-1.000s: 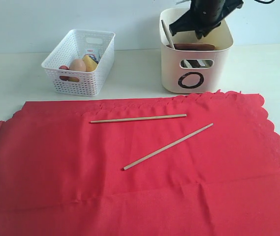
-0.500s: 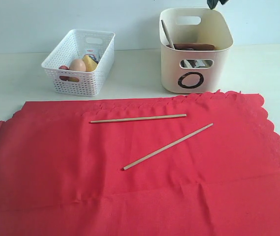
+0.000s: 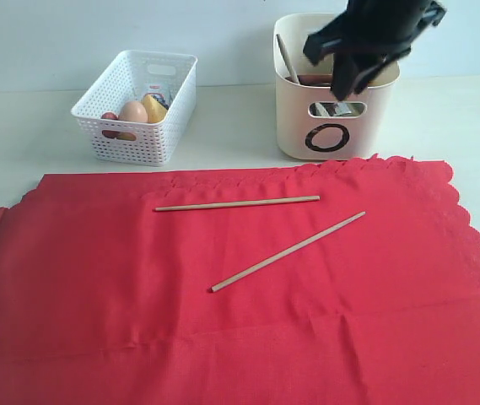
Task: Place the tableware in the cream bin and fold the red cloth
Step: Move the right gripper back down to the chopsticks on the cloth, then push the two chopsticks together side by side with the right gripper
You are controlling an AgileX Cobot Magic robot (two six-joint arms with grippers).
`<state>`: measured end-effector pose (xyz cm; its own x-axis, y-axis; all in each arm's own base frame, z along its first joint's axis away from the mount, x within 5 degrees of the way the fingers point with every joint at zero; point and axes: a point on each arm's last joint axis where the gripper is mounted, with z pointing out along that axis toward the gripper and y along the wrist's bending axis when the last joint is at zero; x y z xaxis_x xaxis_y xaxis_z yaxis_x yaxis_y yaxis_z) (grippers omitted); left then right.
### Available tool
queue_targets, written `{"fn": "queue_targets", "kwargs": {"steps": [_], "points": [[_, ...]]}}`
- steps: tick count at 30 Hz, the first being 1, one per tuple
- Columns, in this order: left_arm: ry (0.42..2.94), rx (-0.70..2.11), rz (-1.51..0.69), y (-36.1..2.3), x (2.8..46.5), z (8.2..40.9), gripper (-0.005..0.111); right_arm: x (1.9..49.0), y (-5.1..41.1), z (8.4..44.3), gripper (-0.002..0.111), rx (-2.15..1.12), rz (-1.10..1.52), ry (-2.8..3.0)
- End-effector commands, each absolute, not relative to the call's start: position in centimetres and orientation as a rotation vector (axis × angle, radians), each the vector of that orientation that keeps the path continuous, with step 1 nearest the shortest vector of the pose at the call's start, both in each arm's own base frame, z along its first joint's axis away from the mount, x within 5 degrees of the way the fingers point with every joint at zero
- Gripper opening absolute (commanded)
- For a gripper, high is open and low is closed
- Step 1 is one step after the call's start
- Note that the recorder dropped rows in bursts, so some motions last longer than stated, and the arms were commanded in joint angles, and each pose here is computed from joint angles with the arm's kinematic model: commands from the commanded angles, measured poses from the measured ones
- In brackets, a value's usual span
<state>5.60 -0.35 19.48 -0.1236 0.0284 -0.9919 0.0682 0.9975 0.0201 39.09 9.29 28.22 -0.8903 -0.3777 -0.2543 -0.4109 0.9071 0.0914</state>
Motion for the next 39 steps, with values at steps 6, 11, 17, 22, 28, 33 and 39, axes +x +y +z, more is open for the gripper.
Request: {"fn": "queue_targets", "kwargs": {"steps": [6,11,17,22,28,33,39], "points": [[1.689,0.075,-0.034,-0.4,5.6,19.4,0.0,35.1,13.2,22.2,0.03,-1.039,0.304,2.866],[1.689,0.075,-0.034,-0.4,5.6,19.4,0.0,33.5,17.1,20.2,0.05,-1.327,0.257,2.735],[1.689,0.075,-0.034,-0.4,5.6,19.4,0.0,33.0,19.7,17.8,0.054,-1.687,0.238,2.542],[1.689,0.075,-0.034,-0.4,5.6,19.4,0.0,34.0,19.6,15.1,0.054,-1.837,0.093,2.453],[1.689,0.075,-0.034,-0.4,5.6,19.4,0.0,34.7,19.3,12.2,0.054,-1.966,-0.003,2.407],[1.689,0.075,-0.034,-0.4,5.6,19.4,0.0,35.2,19.5,10.4,0.053,-1.971,-0.013,2.388],[1.689,0.075,-0.034,-0.4,5.6,19.4,0.0,35.1,19.5,9.8,0.019,-1.98,-0.008,2.401]]}}
